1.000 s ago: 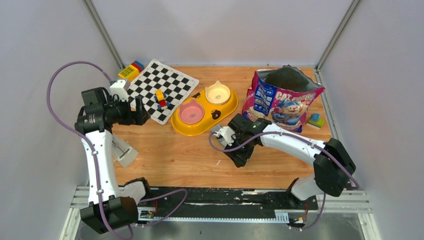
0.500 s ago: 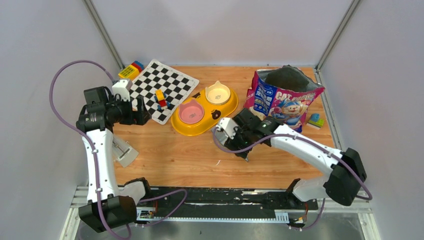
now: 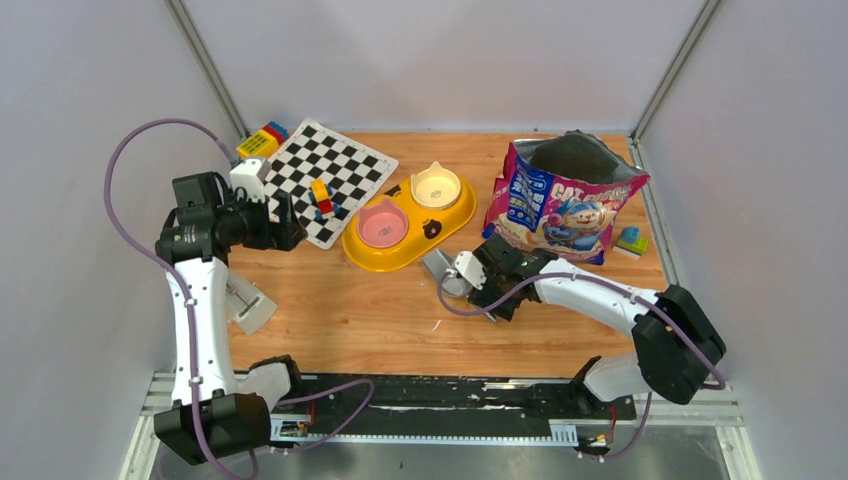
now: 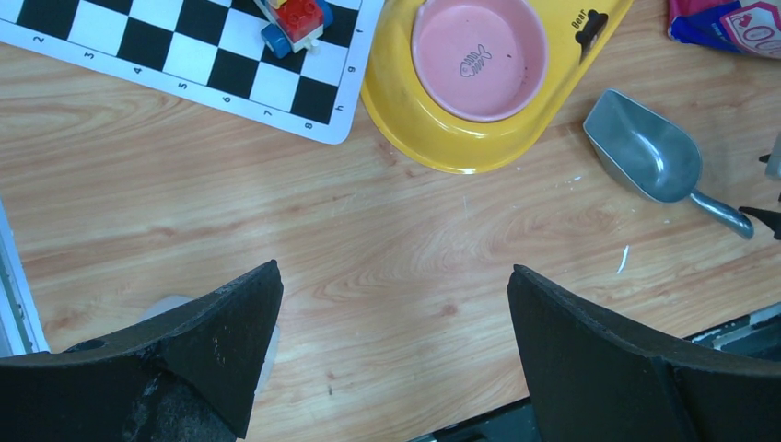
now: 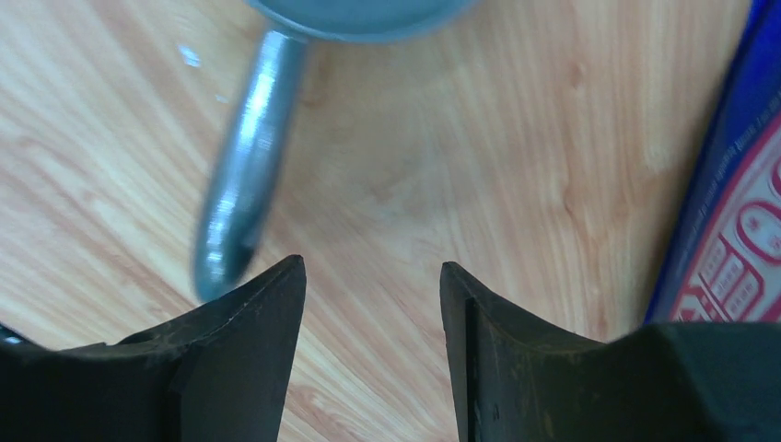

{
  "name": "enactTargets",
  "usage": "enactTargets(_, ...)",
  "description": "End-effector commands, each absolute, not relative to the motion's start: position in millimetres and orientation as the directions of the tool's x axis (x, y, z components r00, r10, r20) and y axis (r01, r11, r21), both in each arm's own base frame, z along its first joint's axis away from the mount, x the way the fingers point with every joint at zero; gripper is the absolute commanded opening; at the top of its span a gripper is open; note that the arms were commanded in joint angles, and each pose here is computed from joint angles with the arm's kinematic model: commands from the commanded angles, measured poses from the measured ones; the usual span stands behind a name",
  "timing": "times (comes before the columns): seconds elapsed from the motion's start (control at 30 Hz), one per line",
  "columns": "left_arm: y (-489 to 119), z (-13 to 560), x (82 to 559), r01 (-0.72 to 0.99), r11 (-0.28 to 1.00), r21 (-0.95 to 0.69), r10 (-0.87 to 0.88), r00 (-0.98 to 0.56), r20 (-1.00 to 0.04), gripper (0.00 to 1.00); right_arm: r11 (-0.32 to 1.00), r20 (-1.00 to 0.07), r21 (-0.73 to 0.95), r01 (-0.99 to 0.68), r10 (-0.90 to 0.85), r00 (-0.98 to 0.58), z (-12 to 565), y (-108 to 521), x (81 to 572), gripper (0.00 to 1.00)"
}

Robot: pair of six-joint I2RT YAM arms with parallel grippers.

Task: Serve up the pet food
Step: Pick up the spatula from the center of the board.

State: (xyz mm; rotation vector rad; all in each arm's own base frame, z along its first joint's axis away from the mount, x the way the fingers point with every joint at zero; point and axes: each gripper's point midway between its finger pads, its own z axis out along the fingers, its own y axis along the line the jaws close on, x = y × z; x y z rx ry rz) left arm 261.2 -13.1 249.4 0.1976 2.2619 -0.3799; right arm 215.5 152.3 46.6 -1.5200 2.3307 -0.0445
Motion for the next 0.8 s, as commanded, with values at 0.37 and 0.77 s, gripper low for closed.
enactTargets(0.37,-31,231,267,0.369,0.922,-0.115,0.166,-0.647,-0.744,1.00,0.187,-0.380,-0.134,-0.973,-0.916,-0.124,46,303,186,0.56)
enactTargets(0.77,-122,198,270,0.679,0.734,0.001,0.505,-0.546,-0.668,1.00,0.324,-0.664,0.101,-0.941,-0.682,-0.306,200,259,225,0.57)
